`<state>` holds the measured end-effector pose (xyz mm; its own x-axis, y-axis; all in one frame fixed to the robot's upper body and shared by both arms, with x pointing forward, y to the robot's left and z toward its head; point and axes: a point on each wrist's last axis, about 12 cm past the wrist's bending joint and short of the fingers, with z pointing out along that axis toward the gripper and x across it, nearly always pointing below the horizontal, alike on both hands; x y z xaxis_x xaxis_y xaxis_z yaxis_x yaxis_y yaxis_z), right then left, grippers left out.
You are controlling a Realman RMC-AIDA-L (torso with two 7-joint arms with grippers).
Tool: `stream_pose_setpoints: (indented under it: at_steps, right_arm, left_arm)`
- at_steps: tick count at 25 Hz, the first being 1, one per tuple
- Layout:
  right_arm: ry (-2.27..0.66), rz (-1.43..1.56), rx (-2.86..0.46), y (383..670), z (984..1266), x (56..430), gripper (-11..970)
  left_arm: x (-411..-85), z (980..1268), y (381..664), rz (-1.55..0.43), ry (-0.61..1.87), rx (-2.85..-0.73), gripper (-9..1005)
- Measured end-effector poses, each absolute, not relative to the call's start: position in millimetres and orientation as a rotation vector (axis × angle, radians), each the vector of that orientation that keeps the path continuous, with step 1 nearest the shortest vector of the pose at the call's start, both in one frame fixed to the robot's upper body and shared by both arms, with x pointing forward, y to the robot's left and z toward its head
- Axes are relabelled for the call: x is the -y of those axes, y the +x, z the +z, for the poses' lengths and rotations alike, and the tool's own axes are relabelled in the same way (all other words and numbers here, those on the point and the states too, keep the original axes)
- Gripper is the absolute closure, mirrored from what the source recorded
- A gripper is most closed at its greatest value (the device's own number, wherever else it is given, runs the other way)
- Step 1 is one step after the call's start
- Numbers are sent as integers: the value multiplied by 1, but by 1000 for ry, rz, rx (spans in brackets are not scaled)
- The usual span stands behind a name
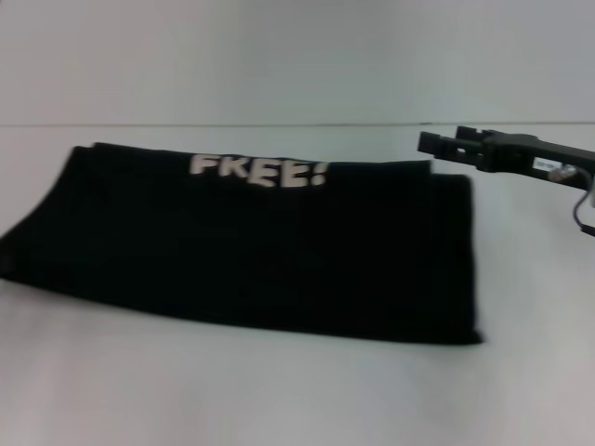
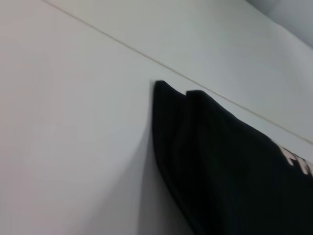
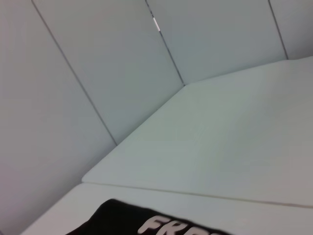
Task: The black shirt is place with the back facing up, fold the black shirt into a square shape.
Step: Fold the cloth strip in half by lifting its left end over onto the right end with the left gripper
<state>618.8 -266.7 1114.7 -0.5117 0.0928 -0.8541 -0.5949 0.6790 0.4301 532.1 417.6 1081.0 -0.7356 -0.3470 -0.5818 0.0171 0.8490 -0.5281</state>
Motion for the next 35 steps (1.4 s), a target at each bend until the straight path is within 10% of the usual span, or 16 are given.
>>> stream_pose_setpoints:
  at_steps: [14, 26, 35]
  right_arm:
    - [-400, 864, -1945, 630, 1113, 254, 18]
    - [-342, 803, -1945, 623, 1111, 287, 17]
    - [-309, 786, -1938, 617, 1113, 311, 17]
  left_arm:
    - [-431, 1108, 520, -702, -125, -2313, 953]
    - [-220, 1147, 604, -1416, 522, -2124, 952]
    - [-135, 1068, 573, -1489, 381, -2062, 923]
